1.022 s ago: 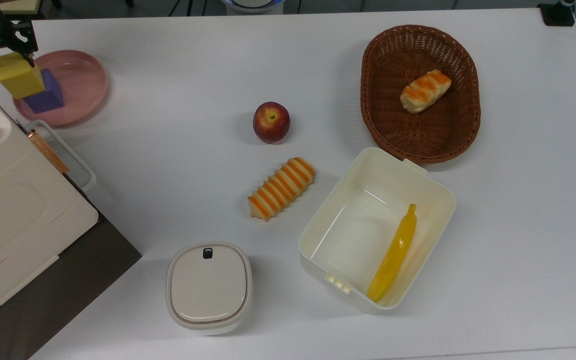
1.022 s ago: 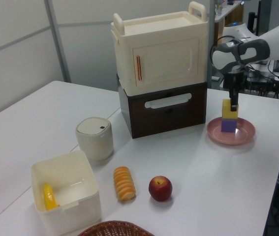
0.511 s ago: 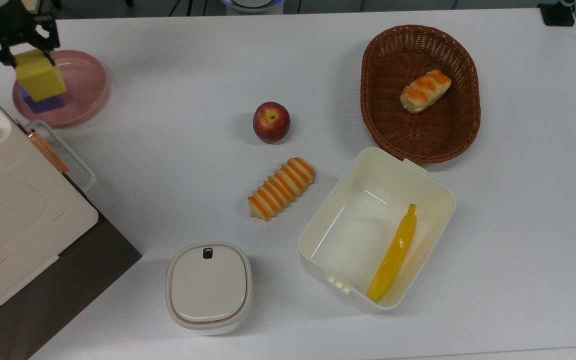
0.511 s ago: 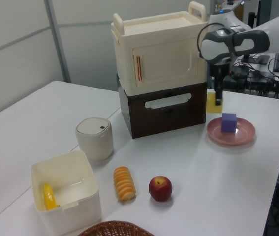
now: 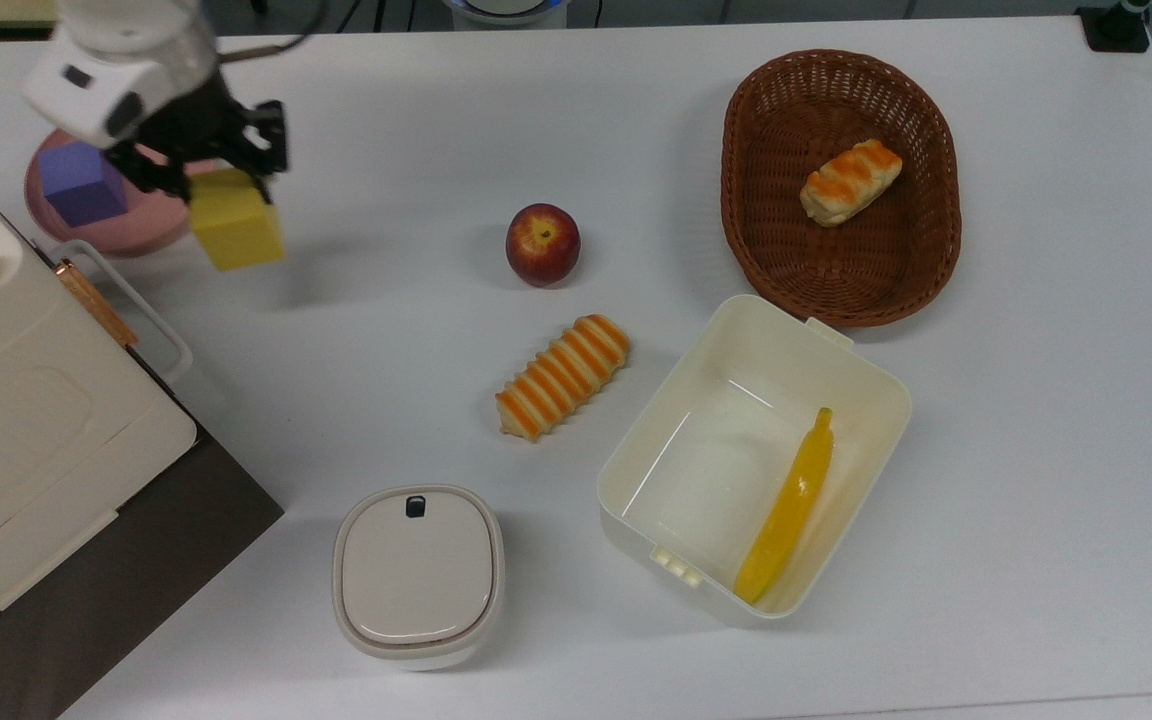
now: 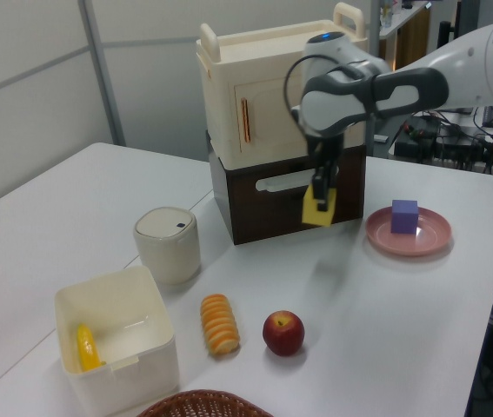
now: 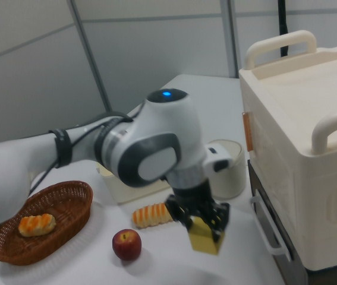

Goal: Put the yellow cube on the table
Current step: 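Lift the yellow cube off the purple cube and carry it beside the bread roll, then open the gripper and raise it away from the yellow cube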

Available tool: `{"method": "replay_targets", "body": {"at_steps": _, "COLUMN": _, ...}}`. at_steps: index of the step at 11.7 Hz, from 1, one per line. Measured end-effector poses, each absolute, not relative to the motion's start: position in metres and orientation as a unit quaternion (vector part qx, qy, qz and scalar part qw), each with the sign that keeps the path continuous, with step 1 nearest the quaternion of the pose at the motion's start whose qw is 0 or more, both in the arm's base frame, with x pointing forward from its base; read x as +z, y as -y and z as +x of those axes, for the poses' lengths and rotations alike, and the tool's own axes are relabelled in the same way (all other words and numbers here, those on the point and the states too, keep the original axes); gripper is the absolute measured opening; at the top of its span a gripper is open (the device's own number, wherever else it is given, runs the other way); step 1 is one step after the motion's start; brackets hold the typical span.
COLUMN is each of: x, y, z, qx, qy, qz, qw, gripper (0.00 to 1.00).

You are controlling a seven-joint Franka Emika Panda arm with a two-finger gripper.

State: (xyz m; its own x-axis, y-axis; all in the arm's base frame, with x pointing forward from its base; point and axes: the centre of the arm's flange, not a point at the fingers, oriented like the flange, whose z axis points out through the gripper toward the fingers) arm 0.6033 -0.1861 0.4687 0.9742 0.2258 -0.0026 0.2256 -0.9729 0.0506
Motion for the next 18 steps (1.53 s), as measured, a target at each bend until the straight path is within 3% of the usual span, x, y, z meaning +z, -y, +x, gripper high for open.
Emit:
{"method": "replay_targets", "body": {"at_steps": 4, "x": 0.467, "y": 0.089, "z": 0.624, "qx": 0.0, "qy": -0.082, "qz": 0.996, "qw": 0.023, "gripper": 0.67}}
{"method": "replay_targets", "body": {"at_steps": 5, "x": 0.465, "y": 0.074, "z": 0.626, "qx": -0.001, "qy": -0.079, "qz": 0.997, "qw": 0.023, "gripper": 0.75}}
{"method": "replay_targets", "body": {"at_steps": 7, "x": 0.458, "y": 0.066, "z": 0.628, "qx": -0.006, "qy": -0.077, "qz": 0.997, "qw": 0.021, "gripper": 0.81}}
{"method": "replay_targets", "body": {"at_steps": 8, "x": 0.454, "y": 0.067, "z": 0.628, "qx": -0.009, "qy": -0.076, "qz": 0.997, "qw": 0.02, "gripper": 0.95}}
{"method": "replay_targets", "body": {"at_steps": 9, "x": 0.451, "y": 0.068, "z": 0.629, "qx": -0.011, "qy": -0.075, "qz": 0.997, "qw": 0.02, "gripper": 1.0}}
{"method": "replay_targets", "body": {"at_steps": 13, "x": 0.46, "y": 0.034, "z": 0.633, "qx": -0.001, "qy": -0.032, "qz": 0.999, "qw": 0.025, "gripper": 1.0}}
{"method": "replay_targets", "body": {"at_steps": 15, "x": 0.469, "y": 0.004, "z": 0.635, "qx": 0.012, "qy": 0.016, "qz": 0.999, "qw": 0.044, "gripper": 1.0}}
{"method": "replay_targets", "body": {"at_steps": 18, "x": 0.495, "y": -0.026, "z": 0.622, "qx": 0.008, "qy": 0.017, "qz": 0.998, "qw": 0.067, "gripper": 1.0}}
